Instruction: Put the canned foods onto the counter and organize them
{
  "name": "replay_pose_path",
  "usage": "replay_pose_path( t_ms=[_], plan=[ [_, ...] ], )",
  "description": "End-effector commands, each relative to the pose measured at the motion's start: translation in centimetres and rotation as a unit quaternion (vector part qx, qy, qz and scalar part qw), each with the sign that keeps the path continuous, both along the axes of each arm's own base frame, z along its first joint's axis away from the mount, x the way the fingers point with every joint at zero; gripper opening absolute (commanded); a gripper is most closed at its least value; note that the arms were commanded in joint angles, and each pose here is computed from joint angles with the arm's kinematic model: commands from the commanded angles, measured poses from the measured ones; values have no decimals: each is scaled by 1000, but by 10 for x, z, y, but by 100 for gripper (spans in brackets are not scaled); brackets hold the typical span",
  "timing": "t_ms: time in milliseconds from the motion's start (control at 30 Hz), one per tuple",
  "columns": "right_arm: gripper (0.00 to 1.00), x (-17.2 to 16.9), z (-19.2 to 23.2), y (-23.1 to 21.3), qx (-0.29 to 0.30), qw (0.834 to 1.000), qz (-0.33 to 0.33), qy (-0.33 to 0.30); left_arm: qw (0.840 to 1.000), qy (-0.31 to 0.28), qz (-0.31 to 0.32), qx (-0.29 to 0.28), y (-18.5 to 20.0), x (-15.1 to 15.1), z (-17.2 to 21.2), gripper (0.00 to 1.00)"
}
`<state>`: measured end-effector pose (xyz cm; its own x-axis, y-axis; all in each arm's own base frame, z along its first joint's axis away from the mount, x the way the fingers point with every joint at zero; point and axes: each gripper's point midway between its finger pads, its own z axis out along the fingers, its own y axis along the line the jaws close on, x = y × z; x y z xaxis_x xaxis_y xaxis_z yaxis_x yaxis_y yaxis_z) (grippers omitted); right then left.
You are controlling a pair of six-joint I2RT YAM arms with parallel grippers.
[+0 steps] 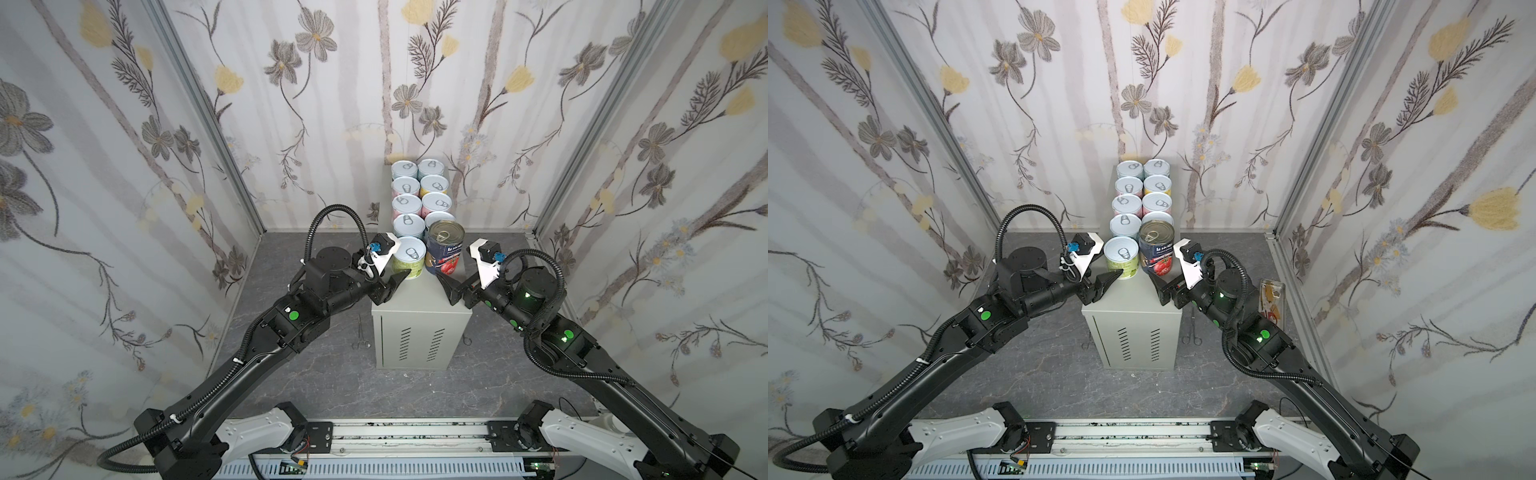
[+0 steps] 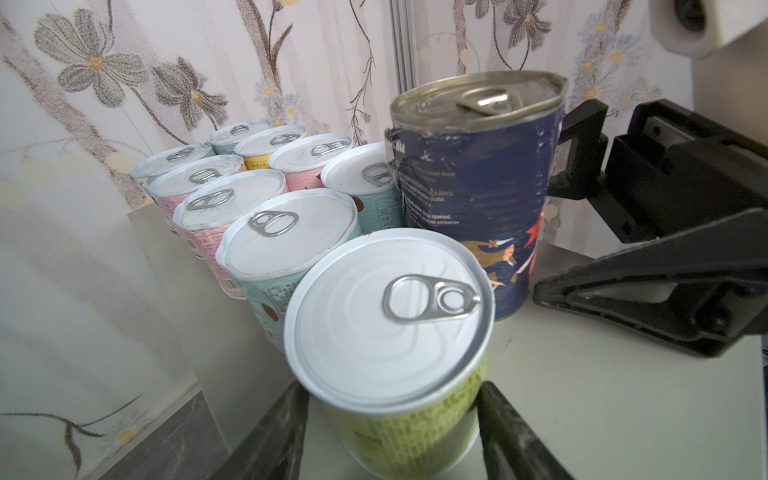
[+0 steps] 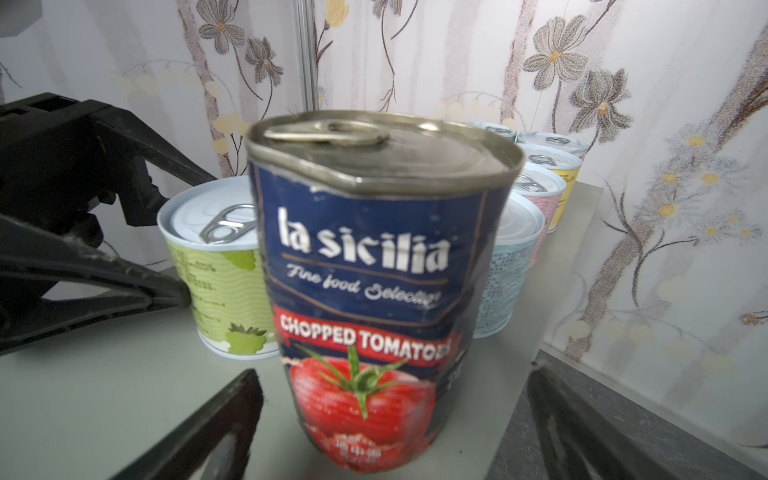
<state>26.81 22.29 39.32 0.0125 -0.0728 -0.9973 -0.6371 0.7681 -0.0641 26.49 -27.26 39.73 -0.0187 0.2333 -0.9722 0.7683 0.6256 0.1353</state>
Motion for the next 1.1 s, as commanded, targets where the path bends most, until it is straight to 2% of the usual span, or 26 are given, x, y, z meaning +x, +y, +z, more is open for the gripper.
replay_pose_path(
  t_ms=[0, 1067],
  plan=[
    [100, 0, 8, -2, 6, 1000, -4, -18, 1000, -13, 3, -12, -1, 3, 11, 63],
    [100, 1, 1, 0, 1, 1000, -4, -11, 999, -11, 33, -7, 5, 15, 9, 63]
  ],
)
